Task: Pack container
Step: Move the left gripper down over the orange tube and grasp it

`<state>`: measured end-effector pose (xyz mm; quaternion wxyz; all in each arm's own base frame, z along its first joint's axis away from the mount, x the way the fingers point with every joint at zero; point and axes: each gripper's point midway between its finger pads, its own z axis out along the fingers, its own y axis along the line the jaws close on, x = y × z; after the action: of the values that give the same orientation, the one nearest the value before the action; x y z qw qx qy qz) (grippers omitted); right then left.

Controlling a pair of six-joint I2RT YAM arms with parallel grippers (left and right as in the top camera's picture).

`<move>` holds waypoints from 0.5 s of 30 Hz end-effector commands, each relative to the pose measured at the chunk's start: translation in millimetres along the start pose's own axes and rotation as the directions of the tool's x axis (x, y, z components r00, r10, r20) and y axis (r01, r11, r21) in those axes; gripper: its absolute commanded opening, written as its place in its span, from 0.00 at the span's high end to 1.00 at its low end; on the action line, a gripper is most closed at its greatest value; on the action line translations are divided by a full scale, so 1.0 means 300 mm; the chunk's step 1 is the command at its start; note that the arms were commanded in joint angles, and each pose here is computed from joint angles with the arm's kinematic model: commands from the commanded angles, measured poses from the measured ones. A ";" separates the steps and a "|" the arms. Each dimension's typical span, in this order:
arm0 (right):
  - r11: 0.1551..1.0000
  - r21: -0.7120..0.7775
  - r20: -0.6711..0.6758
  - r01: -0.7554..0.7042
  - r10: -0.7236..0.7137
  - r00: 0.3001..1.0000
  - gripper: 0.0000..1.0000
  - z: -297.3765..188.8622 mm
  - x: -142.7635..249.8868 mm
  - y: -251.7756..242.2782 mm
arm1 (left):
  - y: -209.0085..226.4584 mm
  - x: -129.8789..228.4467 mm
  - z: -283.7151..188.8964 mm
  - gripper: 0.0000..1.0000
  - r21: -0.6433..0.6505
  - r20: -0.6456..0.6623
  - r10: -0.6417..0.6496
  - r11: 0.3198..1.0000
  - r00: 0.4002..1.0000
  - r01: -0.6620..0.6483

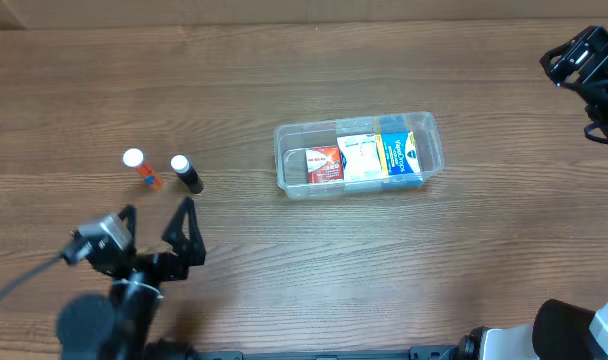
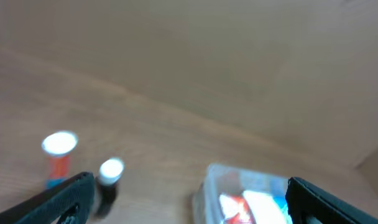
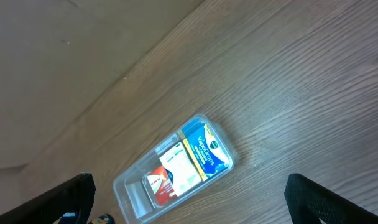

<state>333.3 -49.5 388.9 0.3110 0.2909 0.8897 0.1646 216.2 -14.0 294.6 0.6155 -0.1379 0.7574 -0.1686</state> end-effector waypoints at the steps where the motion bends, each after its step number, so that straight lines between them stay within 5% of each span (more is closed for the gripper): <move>1: 1.000 -0.009 0.009 -0.003 0.003 1.000 0.00 -0.008 -0.004 0.005 | 0.023 -0.156 0.021 0.00 -0.175 -0.068 0.092 0.979 0.993 -0.102; 5: 1.000 -0.009 0.009 -0.003 0.003 1.000 0.00 -0.008 -0.004 0.005 | 0.057 -0.265 0.072 0.00 -0.317 -0.172 0.130 0.931 0.977 -0.179; 12: 1.000 -0.009 0.009 -0.003 0.003 1.000 0.00 -0.008 -0.004 0.005 | 0.018 -0.346 0.182 0.00 -0.295 -0.244 0.164 0.926 0.956 -0.234; 15: 1.000 -0.009 0.009 -0.003 0.003 1.000 0.00 -0.008 -0.004 0.005 | 0.105 -0.326 0.203 0.00 -0.435 -0.248 0.054 0.886 0.967 -0.161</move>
<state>333.4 -49.5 388.9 0.3110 0.2908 0.8897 0.1648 293.9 26.0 359.9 0.4982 -0.1494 0.8541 -0.0060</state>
